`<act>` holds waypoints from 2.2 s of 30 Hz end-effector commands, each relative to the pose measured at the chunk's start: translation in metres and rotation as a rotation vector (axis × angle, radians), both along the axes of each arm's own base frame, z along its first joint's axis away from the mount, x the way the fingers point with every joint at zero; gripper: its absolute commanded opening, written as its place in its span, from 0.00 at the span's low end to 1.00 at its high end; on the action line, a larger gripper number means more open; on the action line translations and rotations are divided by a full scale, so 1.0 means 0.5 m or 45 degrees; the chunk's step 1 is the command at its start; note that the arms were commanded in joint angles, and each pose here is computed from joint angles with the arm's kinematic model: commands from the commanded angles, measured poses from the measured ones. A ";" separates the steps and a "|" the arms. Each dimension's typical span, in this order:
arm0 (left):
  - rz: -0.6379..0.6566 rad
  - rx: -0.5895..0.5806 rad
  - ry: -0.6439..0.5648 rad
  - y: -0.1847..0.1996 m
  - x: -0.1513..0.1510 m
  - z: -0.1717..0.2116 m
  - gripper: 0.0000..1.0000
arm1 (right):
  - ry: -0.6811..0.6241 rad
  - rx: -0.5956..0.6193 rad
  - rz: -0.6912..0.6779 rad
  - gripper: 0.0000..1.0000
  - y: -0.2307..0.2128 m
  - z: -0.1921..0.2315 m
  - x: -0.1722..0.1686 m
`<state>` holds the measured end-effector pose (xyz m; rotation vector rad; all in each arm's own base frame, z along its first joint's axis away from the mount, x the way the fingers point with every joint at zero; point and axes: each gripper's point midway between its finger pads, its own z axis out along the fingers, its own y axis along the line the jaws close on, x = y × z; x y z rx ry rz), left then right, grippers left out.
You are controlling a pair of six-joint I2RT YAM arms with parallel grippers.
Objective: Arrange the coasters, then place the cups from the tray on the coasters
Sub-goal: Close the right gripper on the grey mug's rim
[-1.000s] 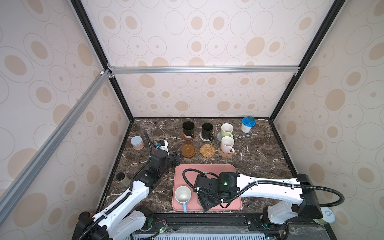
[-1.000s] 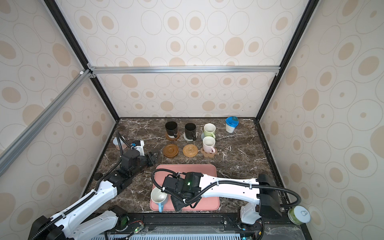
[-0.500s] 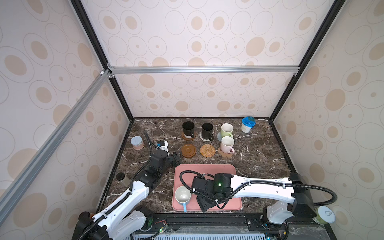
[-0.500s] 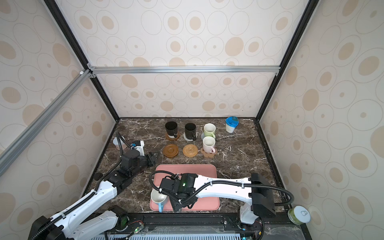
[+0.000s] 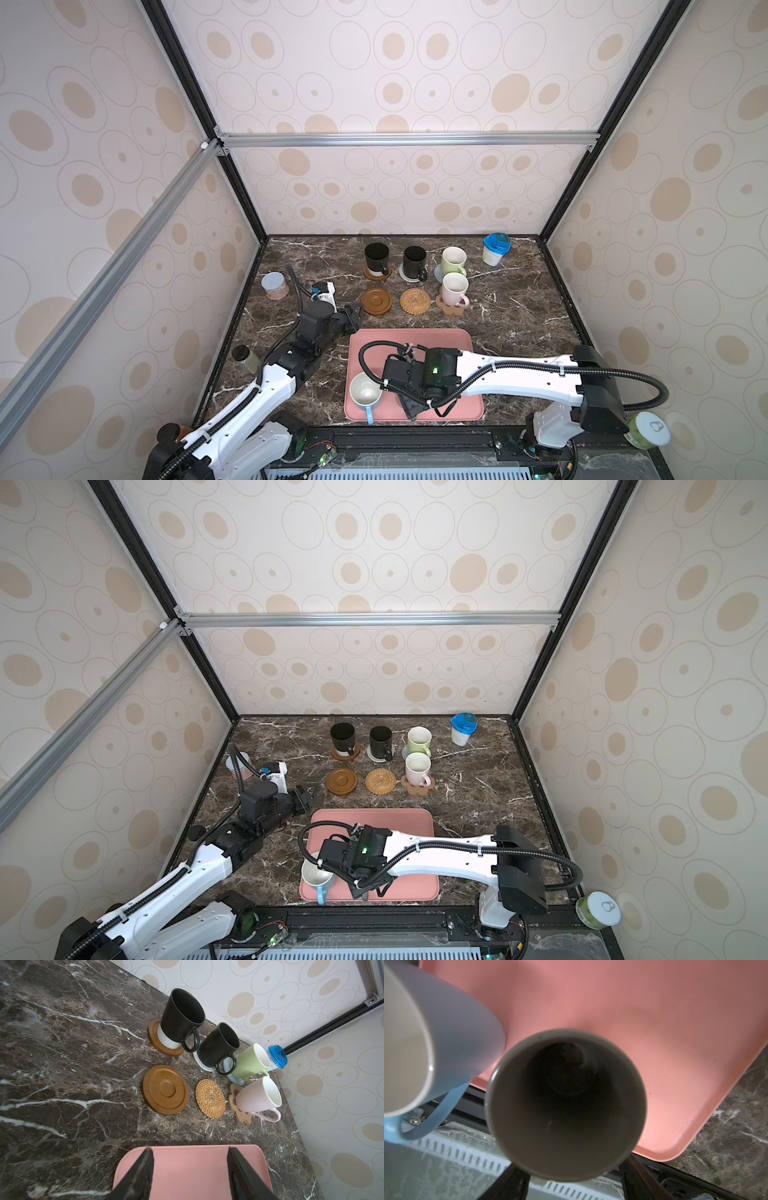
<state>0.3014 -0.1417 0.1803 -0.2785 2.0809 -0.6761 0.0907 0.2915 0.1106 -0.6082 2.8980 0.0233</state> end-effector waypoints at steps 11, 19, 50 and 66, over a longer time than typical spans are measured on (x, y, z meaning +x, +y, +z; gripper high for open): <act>0.010 -0.005 0.018 0.003 -0.005 -0.017 0.58 | -0.072 -0.102 -0.046 0.61 -0.035 -0.009 0.015; 0.001 -0.008 0.021 0.000 -0.005 -0.021 0.58 | -0.080 -0.102 -0.054 0.49 -0.034 -0.027 0.017; 0.005 0.002 0.005 0.000 0.003 -0.021 0.59 | -0.164 -0.030 0.018 0.15 -0.014 -0.048 0.039; -0.009 -0.021 -0.006 -0.010 0.011 -0.015 0.59 | -0.249 0.025 0.037 0.08 -0.017 -0.007 0.055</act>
